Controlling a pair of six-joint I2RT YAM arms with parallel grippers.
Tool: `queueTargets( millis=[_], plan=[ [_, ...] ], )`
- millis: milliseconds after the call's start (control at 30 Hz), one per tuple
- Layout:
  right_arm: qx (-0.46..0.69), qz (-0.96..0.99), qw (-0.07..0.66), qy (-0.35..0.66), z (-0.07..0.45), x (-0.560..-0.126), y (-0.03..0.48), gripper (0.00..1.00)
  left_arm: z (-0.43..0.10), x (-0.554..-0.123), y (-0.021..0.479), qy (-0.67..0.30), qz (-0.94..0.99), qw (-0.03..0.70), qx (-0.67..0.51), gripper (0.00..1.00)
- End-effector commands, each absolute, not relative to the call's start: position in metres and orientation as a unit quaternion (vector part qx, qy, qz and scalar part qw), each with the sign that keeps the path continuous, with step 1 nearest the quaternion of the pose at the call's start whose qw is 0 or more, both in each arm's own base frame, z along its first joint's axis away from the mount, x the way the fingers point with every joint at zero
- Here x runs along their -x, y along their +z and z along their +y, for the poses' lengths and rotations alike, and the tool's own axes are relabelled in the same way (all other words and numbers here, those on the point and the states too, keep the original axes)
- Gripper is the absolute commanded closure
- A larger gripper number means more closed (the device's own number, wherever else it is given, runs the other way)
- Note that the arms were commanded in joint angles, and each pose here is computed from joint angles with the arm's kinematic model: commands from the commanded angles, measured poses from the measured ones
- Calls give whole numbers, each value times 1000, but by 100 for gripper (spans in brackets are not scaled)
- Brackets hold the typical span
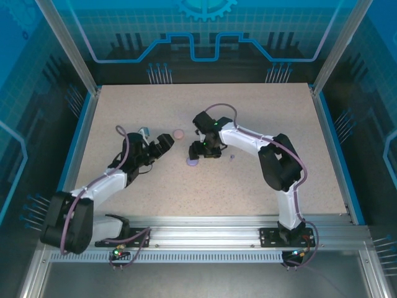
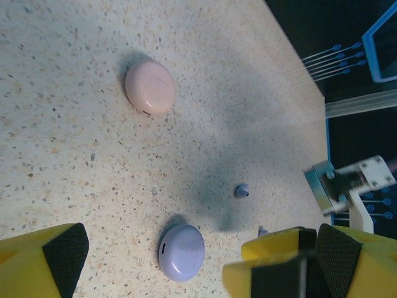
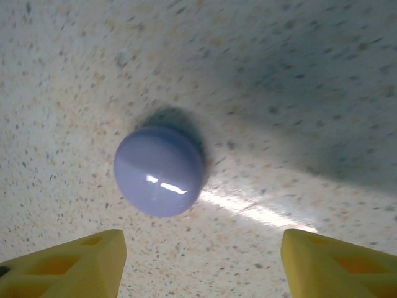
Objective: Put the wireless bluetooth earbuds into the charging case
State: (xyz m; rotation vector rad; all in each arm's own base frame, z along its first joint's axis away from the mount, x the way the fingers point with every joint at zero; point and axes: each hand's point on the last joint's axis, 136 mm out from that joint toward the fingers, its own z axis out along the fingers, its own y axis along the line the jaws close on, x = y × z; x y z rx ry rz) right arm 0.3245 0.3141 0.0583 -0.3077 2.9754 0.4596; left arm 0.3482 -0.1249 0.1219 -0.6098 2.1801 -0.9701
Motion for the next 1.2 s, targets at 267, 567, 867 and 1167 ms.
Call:
queueTargets(
  millis=[267, 567, 867, 1167],
  plan=[
    [133, 987, 78, 46, 326, -321, 40, 6, -129, -360, 91, -363, 859, 249, 260, 1],
    [99, 993, 62, 11, 341, -326, 25, 15, -102, -361, 79, -328, 849, 254, 327, 1],
    [141, 989, 48, -1, 347, -324, 12, 30, -96, -363, 85, -331, 842, 262, 336, 1],
    [231, 972, 33, 14, 348, -319, 5, 48, -104, -364, 91, -351, 841, 256, 323, 1]
  ],
)
